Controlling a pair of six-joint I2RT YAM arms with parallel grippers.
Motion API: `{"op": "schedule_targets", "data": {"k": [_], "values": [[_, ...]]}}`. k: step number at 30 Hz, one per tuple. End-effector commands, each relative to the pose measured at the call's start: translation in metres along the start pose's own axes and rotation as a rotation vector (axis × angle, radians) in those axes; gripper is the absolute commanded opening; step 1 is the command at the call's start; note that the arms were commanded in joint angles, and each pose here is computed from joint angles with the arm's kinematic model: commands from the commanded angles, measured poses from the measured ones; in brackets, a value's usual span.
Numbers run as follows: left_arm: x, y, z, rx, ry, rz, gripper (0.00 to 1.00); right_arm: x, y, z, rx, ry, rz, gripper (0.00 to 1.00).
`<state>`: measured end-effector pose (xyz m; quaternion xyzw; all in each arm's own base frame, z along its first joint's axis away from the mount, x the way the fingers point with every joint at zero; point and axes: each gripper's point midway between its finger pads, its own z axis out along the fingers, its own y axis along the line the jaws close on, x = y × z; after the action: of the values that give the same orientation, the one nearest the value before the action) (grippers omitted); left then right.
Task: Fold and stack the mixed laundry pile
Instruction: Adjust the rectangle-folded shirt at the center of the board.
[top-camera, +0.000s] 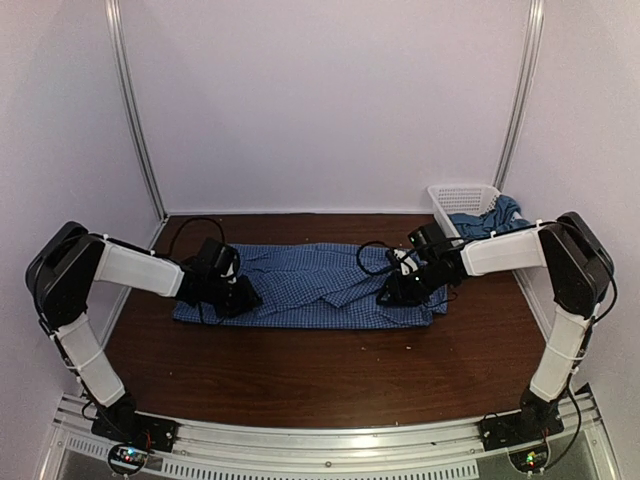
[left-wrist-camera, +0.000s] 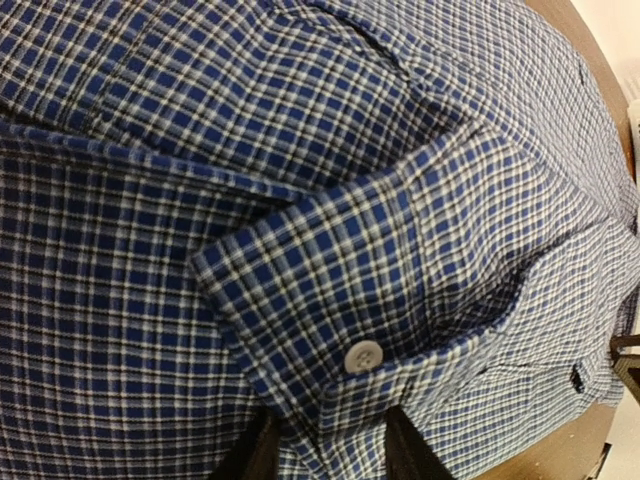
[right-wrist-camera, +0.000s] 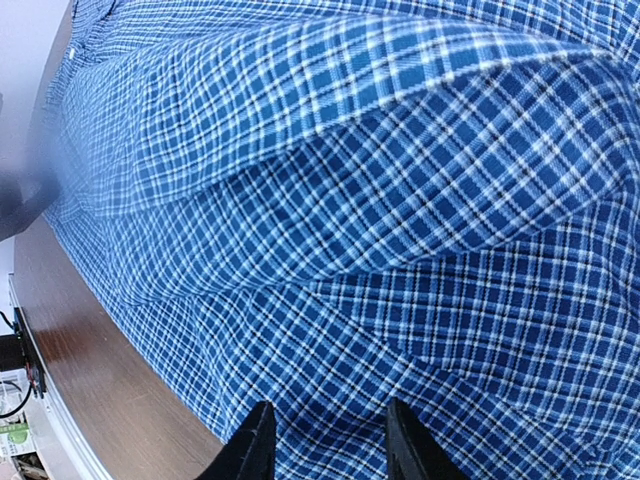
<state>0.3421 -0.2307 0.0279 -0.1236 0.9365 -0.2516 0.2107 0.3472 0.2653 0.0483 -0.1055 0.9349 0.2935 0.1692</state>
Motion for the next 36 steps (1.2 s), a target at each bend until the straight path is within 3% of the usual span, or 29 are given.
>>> {"op": "schedule_targets", "data": {"k": [1,8,12,19,27,33,36], "values": [[-0.02,-0.024,0.002,0.074,-0.045,-0.007,0.29,0.003,-0.006,0.003,0.028,0.002,-0.006,0.38],[-0.035,-0.051,-0.018,0.151,-0.077,-0.005,0.0,0.0,-0.005,-0.002,0.032,-0.006,-0.015,0.38],[-0.058,-0.087,-0.045,0.243,-0.129,0.002,0.0,-0.01,0.0,-0.014,0.031,-0.049,-0.031,0.38],[-0.132,-0.175,-0.087,0.389,-0.274,0.069,0.0,-0.031,0.0,-0.039,0.011,-0.138,-0.036,0.4],[-0.208,-0.275,-0.077,0.611,-0.352,0.185,0.0,-0.041,0.01,-0.048,-0.029,-0.183,-0.061,0.4],[-0.236,-0.31,-0.055,0.709,-0.388,0.222,0.0,-0.046,0.014,-0.044,-0.054,-0.194,-0.064,0.4],[-0.234,-0.309,-0.038,0.729,-0.354,0.173,0.0,-0.049,0.013,-0.041,-0.053,-0.193,-0.061,0.4]]}}
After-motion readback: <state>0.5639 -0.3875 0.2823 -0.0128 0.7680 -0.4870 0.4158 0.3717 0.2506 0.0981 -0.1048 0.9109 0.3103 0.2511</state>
